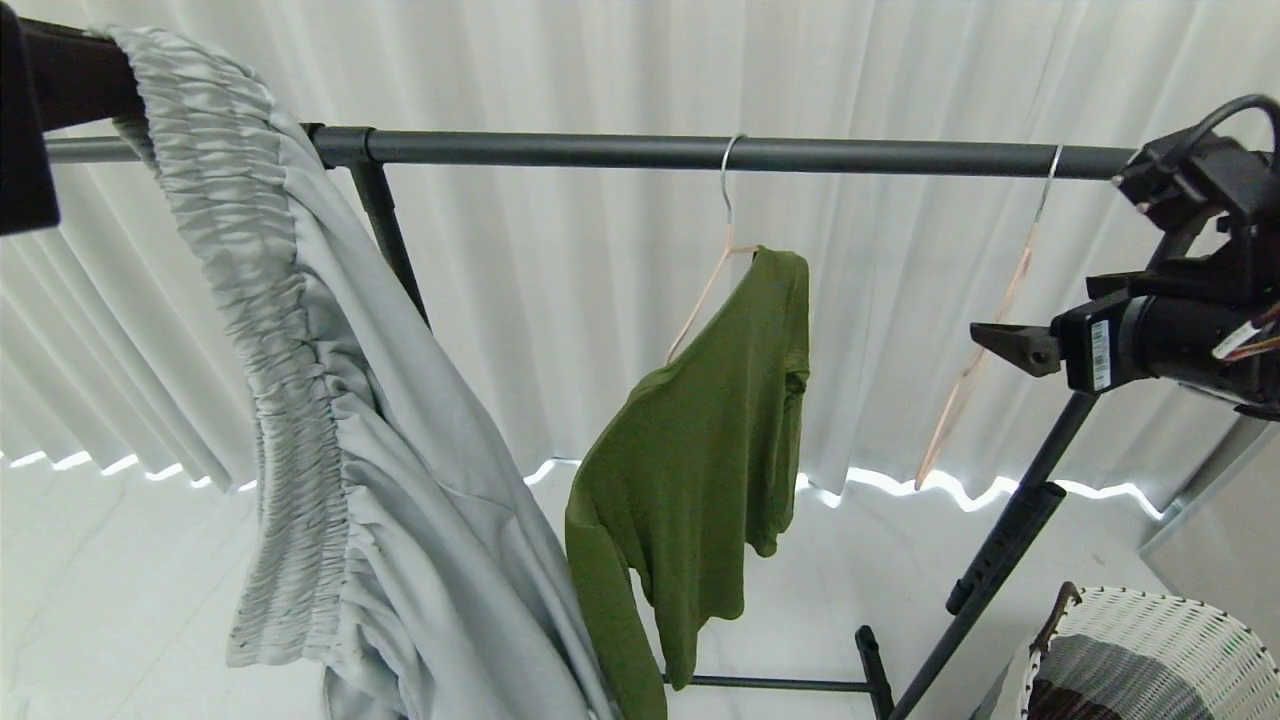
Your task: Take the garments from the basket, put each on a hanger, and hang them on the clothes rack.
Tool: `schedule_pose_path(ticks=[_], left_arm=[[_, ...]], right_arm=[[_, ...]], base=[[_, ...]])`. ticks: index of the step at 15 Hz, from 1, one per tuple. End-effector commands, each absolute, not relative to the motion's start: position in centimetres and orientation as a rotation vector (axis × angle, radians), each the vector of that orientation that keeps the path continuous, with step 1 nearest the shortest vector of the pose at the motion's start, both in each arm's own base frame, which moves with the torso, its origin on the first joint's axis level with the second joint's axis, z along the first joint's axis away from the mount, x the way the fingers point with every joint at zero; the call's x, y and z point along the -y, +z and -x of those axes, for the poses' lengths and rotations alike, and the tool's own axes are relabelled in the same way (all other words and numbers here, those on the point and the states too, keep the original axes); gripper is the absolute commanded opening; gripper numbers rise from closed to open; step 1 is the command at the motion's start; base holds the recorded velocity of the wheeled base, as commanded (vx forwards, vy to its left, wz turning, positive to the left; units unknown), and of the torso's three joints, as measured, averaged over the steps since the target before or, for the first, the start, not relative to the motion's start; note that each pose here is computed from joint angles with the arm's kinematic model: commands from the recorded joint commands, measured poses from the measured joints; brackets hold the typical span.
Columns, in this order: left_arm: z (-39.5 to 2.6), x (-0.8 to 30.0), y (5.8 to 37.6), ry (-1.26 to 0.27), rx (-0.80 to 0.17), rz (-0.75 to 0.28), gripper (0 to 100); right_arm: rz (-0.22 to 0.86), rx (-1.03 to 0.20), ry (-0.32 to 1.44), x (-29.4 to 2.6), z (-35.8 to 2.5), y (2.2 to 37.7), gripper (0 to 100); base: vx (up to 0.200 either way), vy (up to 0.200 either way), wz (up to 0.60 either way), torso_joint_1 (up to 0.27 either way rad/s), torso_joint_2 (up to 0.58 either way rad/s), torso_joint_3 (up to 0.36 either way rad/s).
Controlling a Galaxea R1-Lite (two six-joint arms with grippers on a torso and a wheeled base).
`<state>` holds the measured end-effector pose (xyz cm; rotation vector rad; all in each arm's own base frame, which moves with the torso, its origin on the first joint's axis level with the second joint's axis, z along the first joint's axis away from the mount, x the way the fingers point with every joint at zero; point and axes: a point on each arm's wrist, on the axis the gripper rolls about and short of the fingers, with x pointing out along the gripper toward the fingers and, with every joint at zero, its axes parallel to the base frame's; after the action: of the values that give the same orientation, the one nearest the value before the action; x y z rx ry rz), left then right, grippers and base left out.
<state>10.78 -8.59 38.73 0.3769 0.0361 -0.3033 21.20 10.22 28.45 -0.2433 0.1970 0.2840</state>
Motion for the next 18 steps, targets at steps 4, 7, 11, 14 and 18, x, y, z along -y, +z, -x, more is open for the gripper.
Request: schedule_pose_path(ticks=[4, 7, 11, 14, 18], left_arm=[[-10.4, 8.1, 38.7, -0.291, -0.03, -0.373, 0], [-10.4, 8.1, 38.7, -0.291, -0.03, -0.373, 0], [-10.4, 8.1, 38.7, -0.291, -0.03, -0.373, 0], [-10.4, 8.1, 38.7, -0.291, -0.03, -0.373, 0], [-10.5, 8.1, 38.7, -0.291, -0.032, -0.374, 0]], right_arm=[[0.263, -0.268, 0.249, -10.5, -23.3, 26.7, 100], [0.255, -0.27, 0.23, -10.1, -23.3, 26.7, 100], [0.248, -0.258, 0.218, -9.6, -23.0, 27.1, 100], [0.205, -0.253, 0.206, -9.2, -22.4, 27.3, 100], [0.195, -0.242, 0.198, -8.7, -21.7, 27.5, 100]], base=[[0.0, 0.0, 0.0, 0.0, 0.0, 0.0], [0.0, 0.0, 0.0, 0.0, 0.0, 0.0], [0.0, 0.0, 0.0, 0.0, 0.0, 0.0], [0.0, 0.0, 0.0, 0.0, 0.0, 0.0], [0.0, 0.0, 0.0, 0.0, 0.0, 0.0]])
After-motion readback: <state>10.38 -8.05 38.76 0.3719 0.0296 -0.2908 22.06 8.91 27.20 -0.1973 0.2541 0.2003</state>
